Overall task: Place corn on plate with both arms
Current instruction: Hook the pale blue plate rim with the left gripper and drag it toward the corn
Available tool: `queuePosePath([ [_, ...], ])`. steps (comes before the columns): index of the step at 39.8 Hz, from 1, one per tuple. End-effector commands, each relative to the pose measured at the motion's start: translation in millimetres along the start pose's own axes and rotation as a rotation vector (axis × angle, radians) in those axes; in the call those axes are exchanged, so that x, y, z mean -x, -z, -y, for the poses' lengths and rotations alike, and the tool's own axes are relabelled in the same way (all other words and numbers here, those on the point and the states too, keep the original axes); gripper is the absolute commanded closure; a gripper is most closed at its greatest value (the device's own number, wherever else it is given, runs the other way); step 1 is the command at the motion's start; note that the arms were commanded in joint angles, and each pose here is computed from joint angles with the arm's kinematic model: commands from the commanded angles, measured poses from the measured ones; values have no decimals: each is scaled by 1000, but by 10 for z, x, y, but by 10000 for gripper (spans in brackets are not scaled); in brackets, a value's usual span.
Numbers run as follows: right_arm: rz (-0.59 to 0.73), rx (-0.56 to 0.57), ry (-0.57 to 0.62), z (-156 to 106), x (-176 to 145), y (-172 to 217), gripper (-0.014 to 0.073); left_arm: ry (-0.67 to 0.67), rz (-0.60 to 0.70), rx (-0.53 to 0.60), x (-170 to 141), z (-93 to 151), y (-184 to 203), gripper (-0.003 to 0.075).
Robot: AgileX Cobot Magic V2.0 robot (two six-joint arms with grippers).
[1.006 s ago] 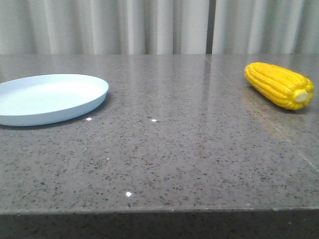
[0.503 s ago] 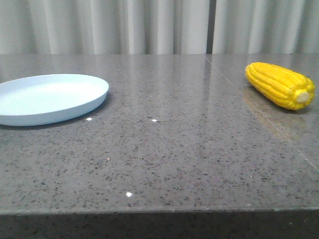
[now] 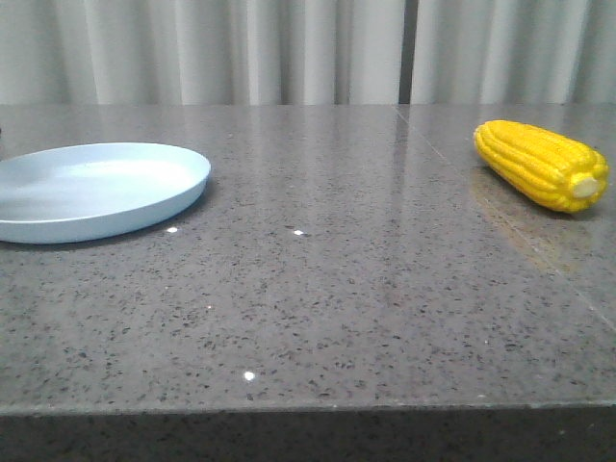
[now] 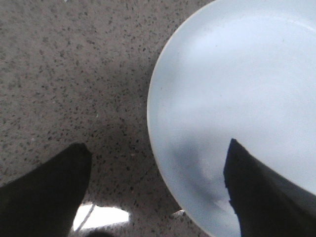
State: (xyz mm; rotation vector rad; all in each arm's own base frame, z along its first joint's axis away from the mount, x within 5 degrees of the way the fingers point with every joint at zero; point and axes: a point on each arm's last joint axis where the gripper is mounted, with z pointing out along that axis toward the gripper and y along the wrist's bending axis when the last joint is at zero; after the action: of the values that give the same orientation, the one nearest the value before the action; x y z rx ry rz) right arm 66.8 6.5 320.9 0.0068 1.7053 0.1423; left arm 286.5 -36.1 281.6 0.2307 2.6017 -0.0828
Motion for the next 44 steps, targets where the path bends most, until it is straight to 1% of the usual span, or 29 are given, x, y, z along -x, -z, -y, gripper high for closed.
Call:
queuePosePath([
  [1, 95, 1, 9, -11, 173, 14, -55, 8, 52, -13, 167, 20, -8, 188],
  [7, 95, 1, 9, -11, 173, 14, -55, 9, 10, -14, 214, 9, -202, 199],
  [9, 95, 1, 9, -11, 173, 14, -55, 9, 0, -15, 215, 7, -238, 226],
  [12, 95, 1, 9, -11, 173, 14, -55, 11, -1, -16, 216, 8, -250, 290],
  [17, 95, 1, 9, -11, 173, 14, -55, 11, -1, -16, 216, 8, -250, 444],
  [22, 95, 1, 9, -11, 173, 14, -55, 11, -1, -16, 216, 8, -250, 645],
  [23, 95, 1, 9, -11, 173, 14, -55, 11, -1, -16, 216, 8, -250, 705],
  [24, 95, 1, 9, -11, 173, 14, -55, 11, 1, -16, 217, 8, -244, 740],
  [30, 95, 1, 9, -11, 173, 14, -55, 35, 35, -38, 267, 30, -158, 741],
  [35, 94, 1, 9, -11, 173, 14, -55, 128, 118, -153, 385, 135, 66, 741],
  [40, 94, 1, 9, -11, 173, 14, -55, 127, 159, -288, 497, 302, 238, 741],
  [44, 94, 1, 9, -11, 173, 14, -55, 103, 180, -314, 544, 444, 248, 741],
])
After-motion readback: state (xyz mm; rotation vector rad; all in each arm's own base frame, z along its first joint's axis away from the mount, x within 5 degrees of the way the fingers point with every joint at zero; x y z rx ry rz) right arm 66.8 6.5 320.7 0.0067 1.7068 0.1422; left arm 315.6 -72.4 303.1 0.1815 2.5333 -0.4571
